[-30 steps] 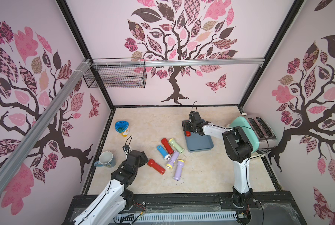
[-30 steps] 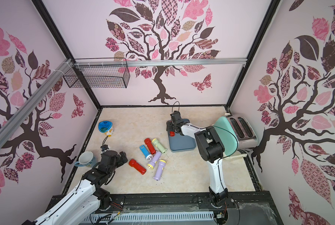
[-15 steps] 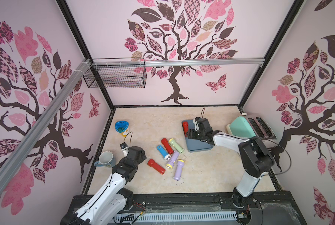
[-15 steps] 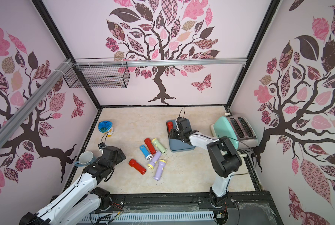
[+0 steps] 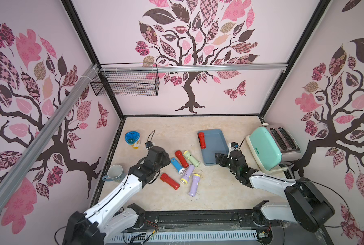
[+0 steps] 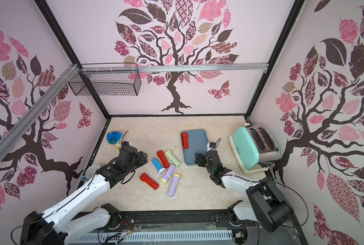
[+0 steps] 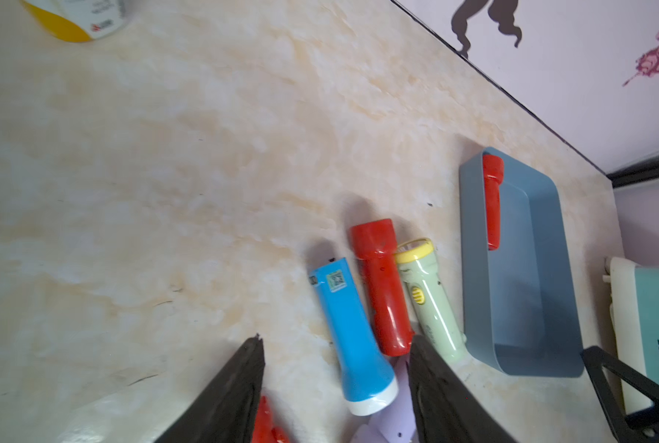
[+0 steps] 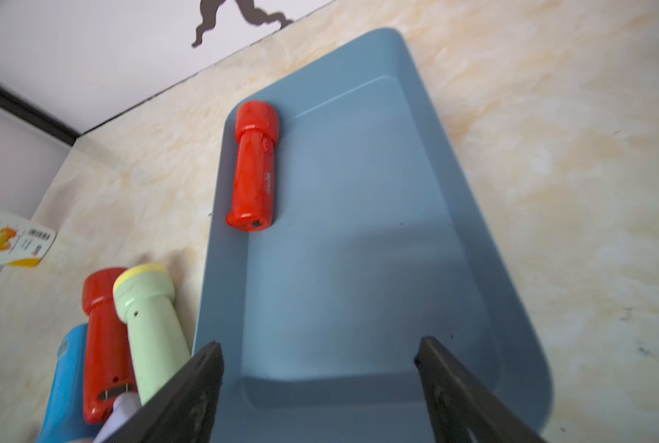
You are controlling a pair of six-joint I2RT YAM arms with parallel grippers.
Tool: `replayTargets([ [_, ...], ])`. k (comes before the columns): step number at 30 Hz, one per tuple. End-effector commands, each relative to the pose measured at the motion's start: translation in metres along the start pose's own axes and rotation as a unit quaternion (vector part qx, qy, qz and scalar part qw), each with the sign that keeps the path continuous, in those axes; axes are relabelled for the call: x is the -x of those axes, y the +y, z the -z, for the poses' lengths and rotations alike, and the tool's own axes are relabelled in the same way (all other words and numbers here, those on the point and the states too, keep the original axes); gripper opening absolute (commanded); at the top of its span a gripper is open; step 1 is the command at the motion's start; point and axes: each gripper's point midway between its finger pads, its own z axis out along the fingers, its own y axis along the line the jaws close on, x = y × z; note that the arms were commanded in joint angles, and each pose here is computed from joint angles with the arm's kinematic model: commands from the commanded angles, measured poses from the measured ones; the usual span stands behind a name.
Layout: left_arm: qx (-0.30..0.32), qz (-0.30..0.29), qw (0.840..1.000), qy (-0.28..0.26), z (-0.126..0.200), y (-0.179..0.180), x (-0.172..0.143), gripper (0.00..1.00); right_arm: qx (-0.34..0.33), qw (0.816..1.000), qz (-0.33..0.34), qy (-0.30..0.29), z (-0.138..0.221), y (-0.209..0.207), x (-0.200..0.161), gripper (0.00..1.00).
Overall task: Put the flashlights into the storage boxes
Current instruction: Pick up the flashlight from the center of the board.
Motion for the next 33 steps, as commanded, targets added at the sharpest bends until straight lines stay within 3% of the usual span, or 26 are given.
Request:
replayTargets([
  [1,0.015,-0.033,0.999,0.025,-0.009,-0.028,-0.004,0.54,-0.038,0.996,-0.017,-0.074,0.004,-0.002,0.040,0.85],
  [4,0.018,-0.057,0.997,0.041,-0.025,-0.046,-0.012,0.47,-0.050,0.995,-0.023,-0.086,0.010,-0.008,0.043,0.85],
  [12,0.017,-0.063,0.994,0.089,-0.063,-0.065,-0.030,0.47,-0.051,0.995,-0.019,-0.084,0.010,-0.007,0.044,0.85],
  [20,0.060,-0.087,0.983,0.153,-0.099,-0.059,-0.059,0.45,-0.034,0.996,-0.009,-0.086,0.014,-0.001,0.047,0.85],
  [33,0.100,-0.095,0.974,0.179,-0.138,-0.042,-0.071,0.43,-0.039,0.995,-0.021,-0.091,0.013,-0.007,0.044,0.87],
])
